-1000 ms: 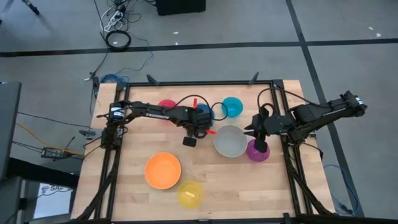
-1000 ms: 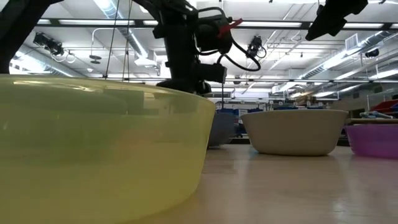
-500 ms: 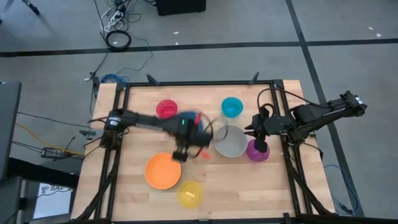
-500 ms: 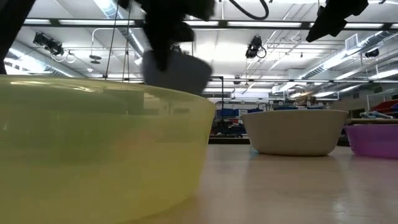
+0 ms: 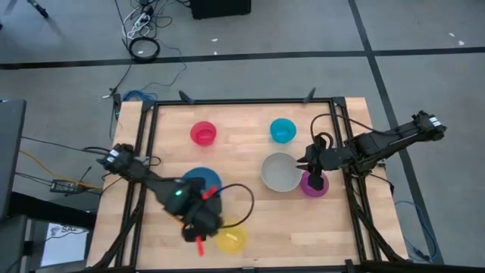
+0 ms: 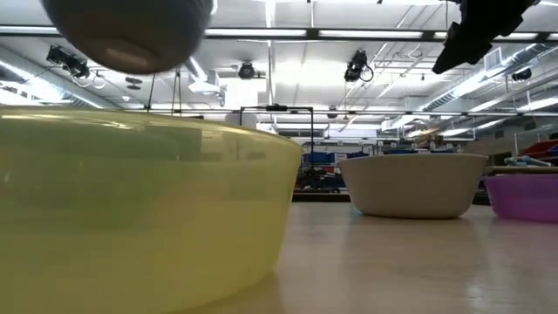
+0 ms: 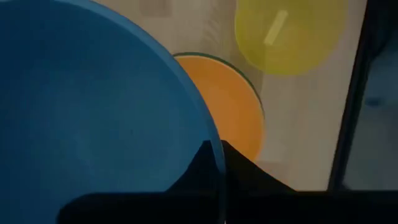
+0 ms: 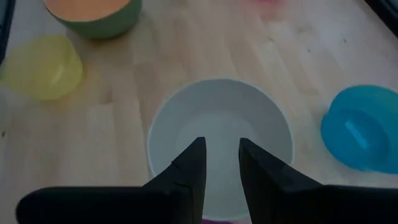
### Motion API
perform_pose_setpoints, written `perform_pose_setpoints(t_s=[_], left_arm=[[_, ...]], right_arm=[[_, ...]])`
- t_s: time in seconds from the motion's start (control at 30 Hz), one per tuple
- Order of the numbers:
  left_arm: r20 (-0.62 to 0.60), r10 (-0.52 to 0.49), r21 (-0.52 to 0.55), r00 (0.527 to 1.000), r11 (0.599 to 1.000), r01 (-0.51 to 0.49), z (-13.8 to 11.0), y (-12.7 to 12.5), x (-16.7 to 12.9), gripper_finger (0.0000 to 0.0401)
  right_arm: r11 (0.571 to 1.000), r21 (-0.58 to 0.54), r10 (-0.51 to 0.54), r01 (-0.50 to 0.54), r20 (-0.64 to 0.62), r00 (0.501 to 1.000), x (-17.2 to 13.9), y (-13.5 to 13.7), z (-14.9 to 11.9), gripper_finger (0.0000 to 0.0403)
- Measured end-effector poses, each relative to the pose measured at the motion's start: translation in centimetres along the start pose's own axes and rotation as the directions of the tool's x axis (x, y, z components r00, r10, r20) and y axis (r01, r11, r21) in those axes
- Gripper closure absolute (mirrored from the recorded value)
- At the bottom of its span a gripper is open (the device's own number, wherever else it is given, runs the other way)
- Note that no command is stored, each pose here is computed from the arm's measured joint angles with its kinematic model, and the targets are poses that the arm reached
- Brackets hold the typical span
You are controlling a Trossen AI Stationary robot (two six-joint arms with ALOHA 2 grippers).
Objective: Nest bowls inside each other
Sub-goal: Stack the blue bowl on top of the orange bowl
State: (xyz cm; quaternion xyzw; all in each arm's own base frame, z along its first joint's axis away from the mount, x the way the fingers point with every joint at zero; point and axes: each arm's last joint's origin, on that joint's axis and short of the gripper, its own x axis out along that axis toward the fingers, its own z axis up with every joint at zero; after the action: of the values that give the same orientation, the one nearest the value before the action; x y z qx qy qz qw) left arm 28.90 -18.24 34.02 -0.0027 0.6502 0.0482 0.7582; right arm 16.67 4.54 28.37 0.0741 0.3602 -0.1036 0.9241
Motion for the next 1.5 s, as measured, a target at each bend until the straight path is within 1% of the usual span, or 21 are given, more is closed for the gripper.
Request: perform_pose_setpoints(t_s=[0.1,0.23,0.43,0.57,0.83,0.93,1.0,1.07,1.13,1.3,1.43,1.5], left_arm=[[0.059,0.033,-0.046,0.998,0.998,-0.031,-1.1,-1.1,-0.6,0.0398],[0.083,0.049,-0.065,0.995,0.997,-0.044,-1.4,-1.8,0.0,0.0398],[0.017,0.067,-0.069,0.998,0.995,-0.066,-1.9,-2.1,2.7,0.0398],[-0.012,0.033,-0.073,0.999,0.997,-0.034,-2.1,-2.5,4.6,0.0399],[-0.015,0.01,-0.084,1.0,0.996,-0.011,-2.5,-2.6,7.2,0.0399],[-0.053,0.006,-0.088,0.999,0.996,-0.011,-2.9,-2.5,7.9,0.0399],[-0.05,0.006,-0.105,0.999,0.994,-0.011,-2.9,-2.5,8.1,0.0398],[-0.024,0.015,-0.121,1.0,0.993,-0.018,-2.8,-2.5,8.2,0.0389],[-0.005,0.023,-0.126,1.0,0.992,-0.023,-2.7,-2.6,8.2,0.0372],[0.016,0.008,-0.141,1.0,0.99,-0.006,-2.5,-2.7,8.2,0.0335],[0.02,-0.004,-0.156,1.0,0.988,0.007,-2.4,-2.8,8.2,0.0325],[0.007,-0.027,-0.157,1.0,0.987,0.028,-2.4,-2.9,8.2,0.0323]], right_arm=[[1.0,-0.013,0.011,-0.011,0.026,1.0,0.1,0.1,0.2,0.0319],[0.999,-0.036,0.027,-0.025,0.059,0.998,0.1,0.3,0.5,0.0319],[0.998,-0.063,0.03,-0.024,0.092,0.995,0.2,0.2,0.9,0.0319],[0.998,-0.062,0.017,-0.012,0.094,0.995,0.3,-0.1,1.0,0.0319],[0.998,-0.063,0.014,-0.008,0.095,0.995,0.3,-0.1,1.1,0.0319],[0.998,-0.063,0.014,-0.008,0.095,0.995,0.3,-0.1,1.1,0.0319],[0.998,-0.063,0.015,-0.009,0.095,0.995,0.3,-0.1,1.1,0.0319],[0.998,-0.063,0.016,-0.01,0.095,0.995,0.3,-0.1,1.1,0.0319],[0.998,-0.063,0.016,-0.01,0.095,0.995,0.3,-0.1,1.1,0.0319],[0.998,-0.062,0.016,-0.01,0.095,0.995,0.3,-0.1,1.1,0.0319],[0.998,-0.055,0.016,-0.01,0.095,0.995,0.3,-0.1,1.1,0.0319],[0.998,-0.055,0.016,-0.011,0.094,0.995,0.3,-0.1,1.1,0.0319]])
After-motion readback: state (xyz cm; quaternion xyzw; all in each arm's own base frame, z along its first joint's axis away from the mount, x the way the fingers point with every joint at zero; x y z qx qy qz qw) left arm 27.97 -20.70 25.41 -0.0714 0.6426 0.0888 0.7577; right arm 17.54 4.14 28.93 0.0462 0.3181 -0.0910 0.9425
